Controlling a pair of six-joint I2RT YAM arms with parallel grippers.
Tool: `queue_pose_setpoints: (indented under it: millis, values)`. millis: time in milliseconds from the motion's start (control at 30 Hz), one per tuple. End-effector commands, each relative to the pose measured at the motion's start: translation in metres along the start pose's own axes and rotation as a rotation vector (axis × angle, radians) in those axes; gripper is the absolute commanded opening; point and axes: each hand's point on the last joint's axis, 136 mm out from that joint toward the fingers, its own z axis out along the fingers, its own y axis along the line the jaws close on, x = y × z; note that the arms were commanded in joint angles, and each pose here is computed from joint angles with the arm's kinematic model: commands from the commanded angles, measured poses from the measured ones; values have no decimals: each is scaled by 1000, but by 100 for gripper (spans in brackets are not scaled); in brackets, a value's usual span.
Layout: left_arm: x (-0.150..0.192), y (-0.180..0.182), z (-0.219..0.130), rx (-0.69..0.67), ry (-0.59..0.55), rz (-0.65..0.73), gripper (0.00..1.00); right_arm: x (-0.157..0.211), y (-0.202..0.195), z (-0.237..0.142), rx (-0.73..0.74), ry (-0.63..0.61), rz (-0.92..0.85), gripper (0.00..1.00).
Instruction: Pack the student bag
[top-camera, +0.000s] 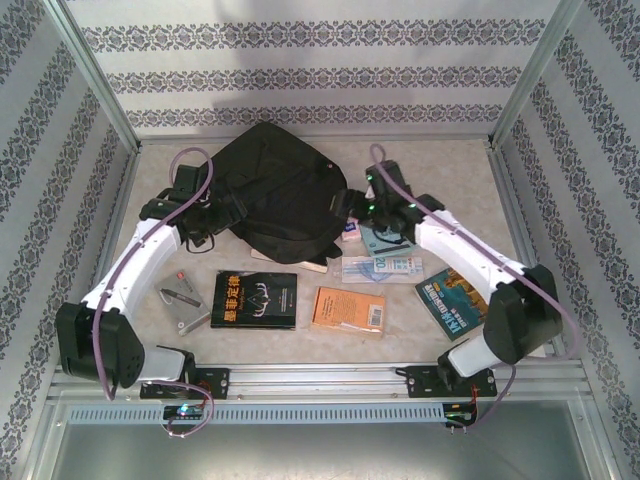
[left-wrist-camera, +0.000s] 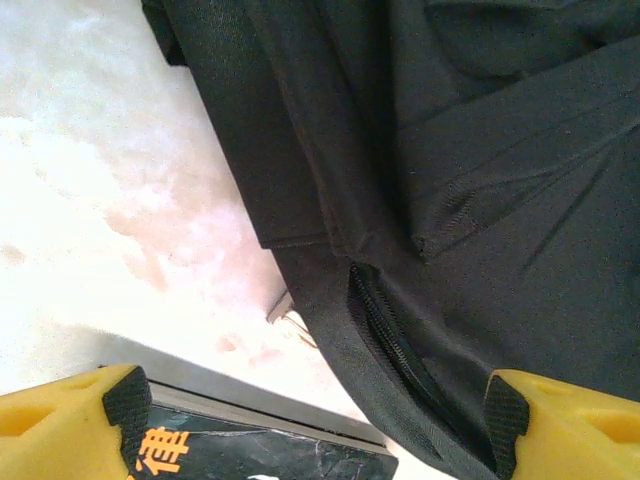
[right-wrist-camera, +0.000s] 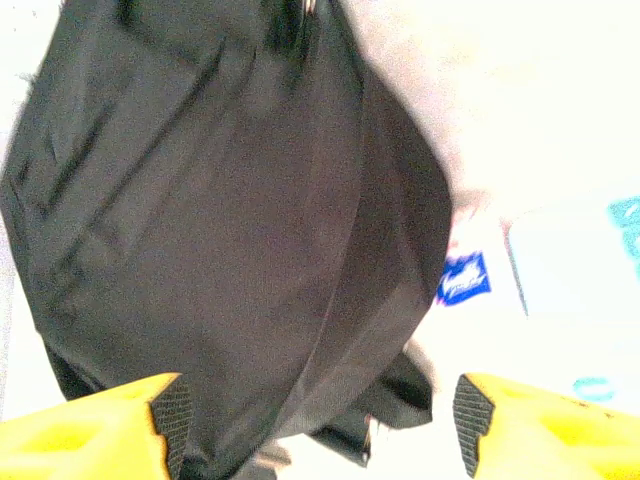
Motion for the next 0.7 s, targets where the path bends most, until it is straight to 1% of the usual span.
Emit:
queue_pose_setpoints:
  millis: [0, 67, 200, 367, 533, 667]
  values:
    - [4, 2, 16, 10, 33, -66, 85, -19, 5, 10, -8, 41, -120, 68]
    - [6, 1, 23, 14, 50, -72, 84, -25, 10, 24, -9, 91, -161, 68]
    - [10, 5, 32, 8, 65, -78, 82, -44, 13, 44, 3, 106, -217, 68]
    - [9, 3, 32, 18, 61, -67, 80, -65, -3, 78, 51, 136, -207, 68]
    - [8, 7, 35, 2, 57, -53, 78, -83, 5, 115, -18, 166, -202, 67]
    - [5, 7, 45, -12, 65, -68, 77, -83, 4, 148, -42, 218, -187, 67]
